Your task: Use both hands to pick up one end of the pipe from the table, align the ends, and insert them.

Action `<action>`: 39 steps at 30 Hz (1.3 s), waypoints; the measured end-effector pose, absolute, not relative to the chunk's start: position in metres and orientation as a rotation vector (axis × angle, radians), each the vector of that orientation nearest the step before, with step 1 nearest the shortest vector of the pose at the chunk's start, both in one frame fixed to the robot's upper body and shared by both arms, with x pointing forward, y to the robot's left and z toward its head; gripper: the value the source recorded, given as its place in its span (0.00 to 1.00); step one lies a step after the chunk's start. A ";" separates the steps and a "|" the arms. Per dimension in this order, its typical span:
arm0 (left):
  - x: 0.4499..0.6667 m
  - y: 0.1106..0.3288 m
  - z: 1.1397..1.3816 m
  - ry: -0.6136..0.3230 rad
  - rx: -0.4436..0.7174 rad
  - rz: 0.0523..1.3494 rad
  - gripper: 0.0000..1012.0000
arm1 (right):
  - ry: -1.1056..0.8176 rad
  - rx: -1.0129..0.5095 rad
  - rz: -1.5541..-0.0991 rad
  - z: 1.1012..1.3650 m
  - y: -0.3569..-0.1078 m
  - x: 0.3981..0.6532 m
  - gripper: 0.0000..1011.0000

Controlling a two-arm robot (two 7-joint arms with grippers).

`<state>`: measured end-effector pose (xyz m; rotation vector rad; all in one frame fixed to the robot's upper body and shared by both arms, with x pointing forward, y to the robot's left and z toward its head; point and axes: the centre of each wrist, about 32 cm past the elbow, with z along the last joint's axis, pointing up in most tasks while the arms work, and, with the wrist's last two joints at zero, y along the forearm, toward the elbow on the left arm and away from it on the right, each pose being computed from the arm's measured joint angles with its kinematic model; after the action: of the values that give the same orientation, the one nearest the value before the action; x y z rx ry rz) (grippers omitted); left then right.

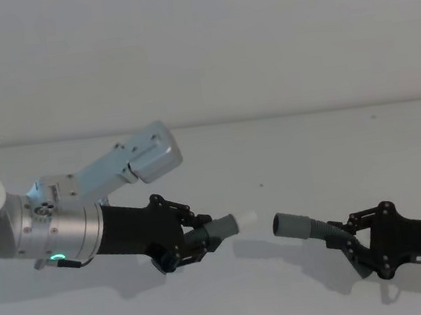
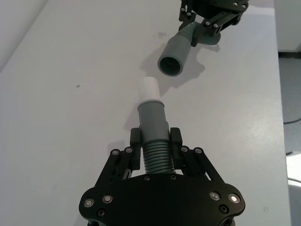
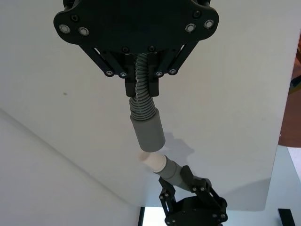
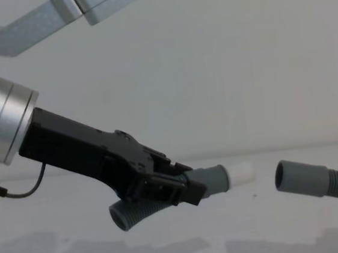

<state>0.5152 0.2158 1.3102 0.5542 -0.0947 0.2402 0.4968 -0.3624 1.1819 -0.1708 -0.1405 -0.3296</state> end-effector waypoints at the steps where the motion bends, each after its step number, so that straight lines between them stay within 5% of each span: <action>1: 0.515 0.216 1.310 -0.095 0.554 0.240 0.34 | -0.142 -0.173 -0.326 1.182 -0.362 0.497 0.13; 39: 0.526 0.212 1.317 -0.081 0.579 0.148 0.34 | -0.155 -0.201 -0.308 1.178 -0.361 0.504 0.13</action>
<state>0.5264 0.2117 1.3166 0.5793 -0.0809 0.1477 0.5038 -0.3610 1.1778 -0.2014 -0.1551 -0.3076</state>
